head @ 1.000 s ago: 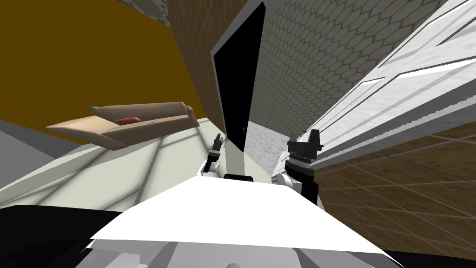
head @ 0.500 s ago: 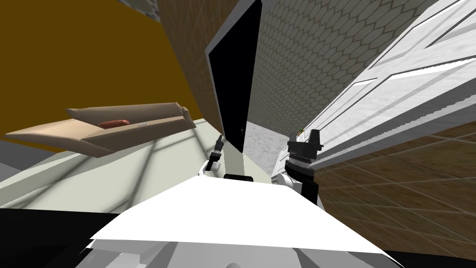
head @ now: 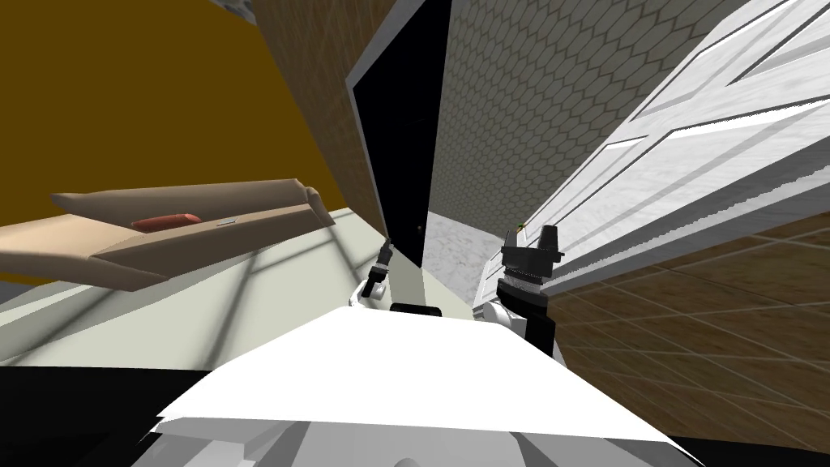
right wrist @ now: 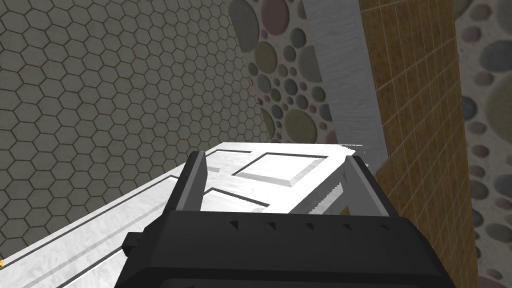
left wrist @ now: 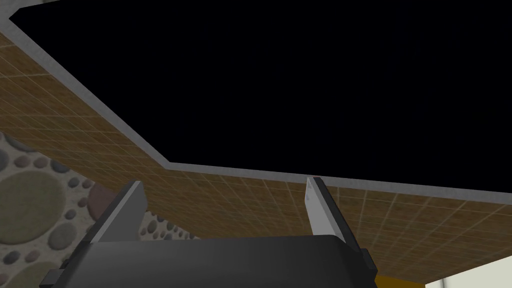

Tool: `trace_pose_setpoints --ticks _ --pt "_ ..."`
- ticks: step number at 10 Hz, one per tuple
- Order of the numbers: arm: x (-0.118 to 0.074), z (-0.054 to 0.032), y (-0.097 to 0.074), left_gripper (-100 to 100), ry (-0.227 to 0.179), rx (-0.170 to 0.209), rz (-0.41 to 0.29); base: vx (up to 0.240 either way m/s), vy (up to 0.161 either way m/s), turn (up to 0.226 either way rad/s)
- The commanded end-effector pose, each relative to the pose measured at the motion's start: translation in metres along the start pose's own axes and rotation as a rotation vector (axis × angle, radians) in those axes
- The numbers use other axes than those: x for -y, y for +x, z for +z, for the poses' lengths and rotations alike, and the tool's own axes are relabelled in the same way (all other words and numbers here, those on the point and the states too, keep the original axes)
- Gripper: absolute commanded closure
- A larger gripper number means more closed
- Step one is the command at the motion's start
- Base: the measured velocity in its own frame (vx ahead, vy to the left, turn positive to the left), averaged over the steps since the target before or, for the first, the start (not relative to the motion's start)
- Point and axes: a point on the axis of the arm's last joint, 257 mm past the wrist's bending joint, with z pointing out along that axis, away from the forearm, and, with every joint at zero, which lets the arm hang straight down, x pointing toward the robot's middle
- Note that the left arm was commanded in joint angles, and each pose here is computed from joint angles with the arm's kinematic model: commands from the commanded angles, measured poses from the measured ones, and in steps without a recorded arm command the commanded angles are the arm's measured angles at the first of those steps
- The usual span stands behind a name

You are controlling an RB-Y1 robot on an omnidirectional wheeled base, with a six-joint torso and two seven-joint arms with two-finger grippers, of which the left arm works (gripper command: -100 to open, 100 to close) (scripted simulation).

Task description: Push the door open

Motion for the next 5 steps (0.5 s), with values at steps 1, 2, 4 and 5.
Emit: trace_pose_setpoints --ticks 1,2,4,5 --pt "-0.007 0.0002 0.001 -100 -0.010 -0.005 -0.005 0.056 0.032 -0.040" --pt "-0.015 -0.0003 0.004 -100 -0.022 -0.012 -0.012 0.050 0.024 -0.075" --pt "-0.029 -0.0011 0.009 -100 -0.045 -0.027 -0.025 0.082 0.025 -0.121" --pt "-0.038 -0.0022 0.011 -100 -0.059 -0.034 -0.031 0.092 0.050 -0.126"
